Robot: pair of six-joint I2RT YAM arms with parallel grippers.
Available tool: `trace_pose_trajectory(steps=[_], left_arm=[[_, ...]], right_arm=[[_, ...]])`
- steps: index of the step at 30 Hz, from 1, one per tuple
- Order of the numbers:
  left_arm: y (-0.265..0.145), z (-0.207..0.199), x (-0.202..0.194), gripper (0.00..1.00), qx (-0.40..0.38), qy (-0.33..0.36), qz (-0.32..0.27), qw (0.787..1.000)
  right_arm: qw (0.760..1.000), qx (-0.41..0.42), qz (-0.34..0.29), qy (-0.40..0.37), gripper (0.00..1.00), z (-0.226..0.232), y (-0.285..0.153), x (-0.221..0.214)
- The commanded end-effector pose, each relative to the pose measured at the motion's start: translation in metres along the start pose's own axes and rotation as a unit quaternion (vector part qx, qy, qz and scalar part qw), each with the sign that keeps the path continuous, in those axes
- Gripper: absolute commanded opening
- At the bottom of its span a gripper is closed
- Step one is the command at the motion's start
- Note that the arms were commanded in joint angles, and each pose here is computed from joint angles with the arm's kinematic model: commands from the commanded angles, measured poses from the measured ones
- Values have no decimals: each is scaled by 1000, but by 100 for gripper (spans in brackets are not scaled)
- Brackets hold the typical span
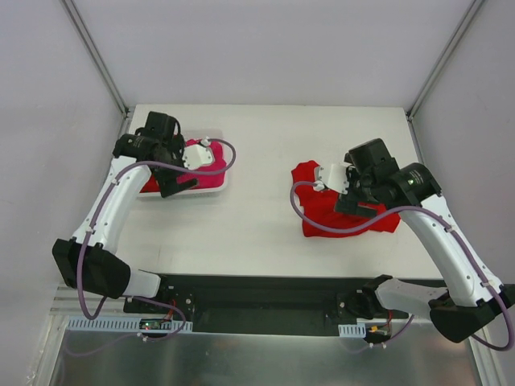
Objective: Fold and stack the t-shirts
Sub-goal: Move the tshirt to the center of the board
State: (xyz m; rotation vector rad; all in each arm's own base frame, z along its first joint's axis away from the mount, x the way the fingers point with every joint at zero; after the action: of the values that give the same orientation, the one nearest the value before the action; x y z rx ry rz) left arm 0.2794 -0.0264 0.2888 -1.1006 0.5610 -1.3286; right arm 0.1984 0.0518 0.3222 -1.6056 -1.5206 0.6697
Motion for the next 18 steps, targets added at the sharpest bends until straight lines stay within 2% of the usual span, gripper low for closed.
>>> trace_pose_trajectory(steps=[1, 4, 7, 18], left_arm=[[25, -62, -16, 97, -153, -44, 19, 987], [53, -81, -27, 96, -181, -40, 36, 982], [68, -83, -29, 95, -184, -39, 39, 981], [102, -64, -33, 92, -136, 0, 66, 989]], right_arm=[[1000, 26, 0, 0, 96, 10, -2, -1], [1000, 26, 4, -3, 96, 12, -5, -2], [1000, 24, 8, -2, 96, 12, -8, -4], [1000, 22, 12, 5, 96, 20, -15, -8]])
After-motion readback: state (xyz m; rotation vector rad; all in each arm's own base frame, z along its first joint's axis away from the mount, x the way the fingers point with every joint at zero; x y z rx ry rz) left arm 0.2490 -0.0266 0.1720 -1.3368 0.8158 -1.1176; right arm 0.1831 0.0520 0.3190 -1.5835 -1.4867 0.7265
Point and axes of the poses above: each gripper's point midway between its finger pads, its own y axis out along the fingers, its own z axis along the line the jaws close on, x = y × z, the point moved 7 cm from there along -y, back along the fingers, and after that the axes turned 2 degrees about y, right-handed, at the moved point
